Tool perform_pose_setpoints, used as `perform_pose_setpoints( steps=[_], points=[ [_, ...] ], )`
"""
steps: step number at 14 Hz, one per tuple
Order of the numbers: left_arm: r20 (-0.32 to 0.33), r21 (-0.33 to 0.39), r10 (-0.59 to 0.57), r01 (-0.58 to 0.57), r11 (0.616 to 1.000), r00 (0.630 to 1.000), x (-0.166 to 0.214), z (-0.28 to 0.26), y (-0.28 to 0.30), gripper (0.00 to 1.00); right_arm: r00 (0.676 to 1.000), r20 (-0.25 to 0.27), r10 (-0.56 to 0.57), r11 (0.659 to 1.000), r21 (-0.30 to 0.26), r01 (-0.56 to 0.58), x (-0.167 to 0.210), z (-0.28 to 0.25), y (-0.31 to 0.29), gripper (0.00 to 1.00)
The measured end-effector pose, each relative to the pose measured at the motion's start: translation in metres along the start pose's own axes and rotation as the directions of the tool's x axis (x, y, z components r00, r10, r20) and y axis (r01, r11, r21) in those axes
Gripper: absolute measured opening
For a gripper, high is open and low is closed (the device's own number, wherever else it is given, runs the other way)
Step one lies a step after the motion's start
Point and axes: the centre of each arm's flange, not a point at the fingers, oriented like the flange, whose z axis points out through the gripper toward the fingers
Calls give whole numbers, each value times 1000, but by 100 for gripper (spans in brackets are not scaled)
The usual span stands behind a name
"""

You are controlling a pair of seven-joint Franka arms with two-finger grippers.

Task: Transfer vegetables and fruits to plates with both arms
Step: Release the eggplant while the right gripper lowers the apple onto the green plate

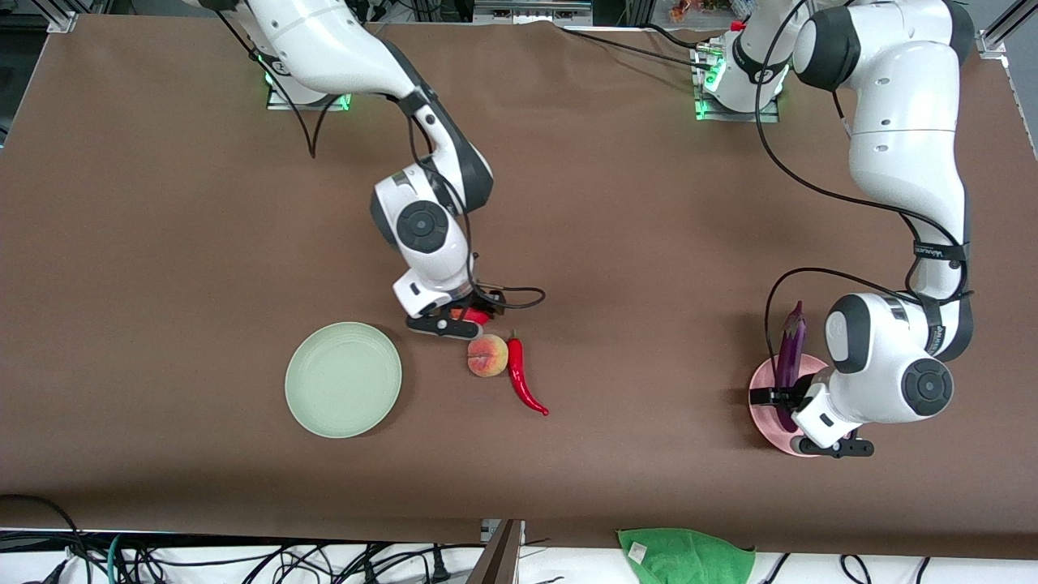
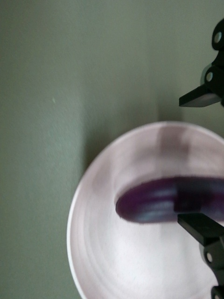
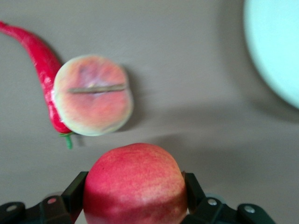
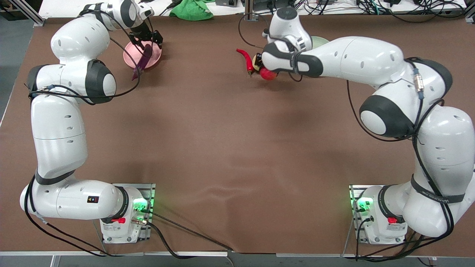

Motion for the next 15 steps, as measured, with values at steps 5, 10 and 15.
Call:
perform_pose_setpoints(
  steps=[5,10,15],
  points=[
    [-39,-42,-222,220,974,974,-9,-13,120,100,992,35,-119,987,-106,122,48,-30,86,87],
    [-102,-126,-378,365,923,920,-29,3,226,100,978,83,-193,970,-132,203,109,-12,217,87],
    [-150,-204,-418,385,900,896,-59,51,311,100,980,56,-191,974,-113,196,128,16,253,87]
  ],
)
